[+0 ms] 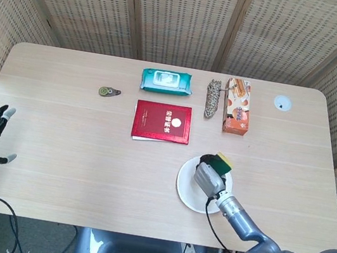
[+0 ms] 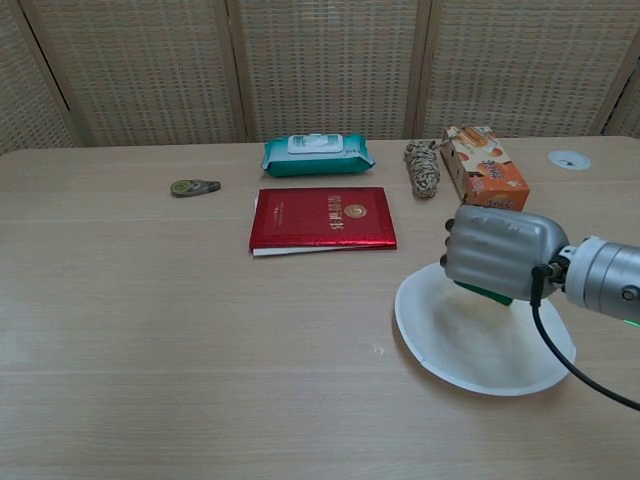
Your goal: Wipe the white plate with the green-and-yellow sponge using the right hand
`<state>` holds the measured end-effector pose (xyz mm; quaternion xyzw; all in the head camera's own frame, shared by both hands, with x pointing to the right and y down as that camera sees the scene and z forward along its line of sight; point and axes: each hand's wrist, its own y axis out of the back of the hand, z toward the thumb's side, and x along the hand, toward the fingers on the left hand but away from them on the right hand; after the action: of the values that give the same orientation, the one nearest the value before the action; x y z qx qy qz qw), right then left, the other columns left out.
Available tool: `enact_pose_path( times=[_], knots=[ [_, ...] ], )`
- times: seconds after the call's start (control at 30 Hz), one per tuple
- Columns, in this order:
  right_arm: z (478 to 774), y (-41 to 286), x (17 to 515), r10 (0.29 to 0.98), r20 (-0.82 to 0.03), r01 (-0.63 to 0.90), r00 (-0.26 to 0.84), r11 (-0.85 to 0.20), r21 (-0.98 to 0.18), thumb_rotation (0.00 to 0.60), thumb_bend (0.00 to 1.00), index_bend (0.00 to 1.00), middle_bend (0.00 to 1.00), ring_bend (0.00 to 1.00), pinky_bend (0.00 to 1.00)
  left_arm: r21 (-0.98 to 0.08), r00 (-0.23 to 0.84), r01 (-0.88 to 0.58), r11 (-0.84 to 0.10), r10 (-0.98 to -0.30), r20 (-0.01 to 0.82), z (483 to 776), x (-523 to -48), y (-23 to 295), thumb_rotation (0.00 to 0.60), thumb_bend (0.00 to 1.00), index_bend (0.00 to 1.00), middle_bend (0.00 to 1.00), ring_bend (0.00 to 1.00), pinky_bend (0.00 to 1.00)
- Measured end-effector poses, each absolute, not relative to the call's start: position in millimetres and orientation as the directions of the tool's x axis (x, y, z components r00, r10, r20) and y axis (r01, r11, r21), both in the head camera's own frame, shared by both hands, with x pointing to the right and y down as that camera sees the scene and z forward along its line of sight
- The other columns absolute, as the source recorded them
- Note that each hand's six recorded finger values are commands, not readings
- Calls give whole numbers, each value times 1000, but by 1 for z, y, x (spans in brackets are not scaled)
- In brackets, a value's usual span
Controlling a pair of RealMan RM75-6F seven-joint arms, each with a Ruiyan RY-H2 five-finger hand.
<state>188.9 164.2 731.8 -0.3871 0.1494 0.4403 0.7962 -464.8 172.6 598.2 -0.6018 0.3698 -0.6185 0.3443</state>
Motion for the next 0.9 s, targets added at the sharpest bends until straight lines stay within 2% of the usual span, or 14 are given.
enact_pose_path(
  times=[0.43,0.63,0.9],
  knots=[
    [755,171,198,604,-588,-843,538,365,-396,600,302,438,479,415,582,-872,-41,-24,-489,-871,490,598,-466,172,600,0,0,0,0,0],
    [756,172,206,623,-594,-861,508,360,-359,600,302,440,480,416,582,-872,-40,-25,-489,-871,490,597,-466,172,600,0,0,0,0,0],
    [763,180,211,614,-617,-870,492,376,-319,600,302,474,479,416,583,-872,-38,-28,-489,-871,490,597,-465,172,600,0,0,0,0,0]
  ],
)
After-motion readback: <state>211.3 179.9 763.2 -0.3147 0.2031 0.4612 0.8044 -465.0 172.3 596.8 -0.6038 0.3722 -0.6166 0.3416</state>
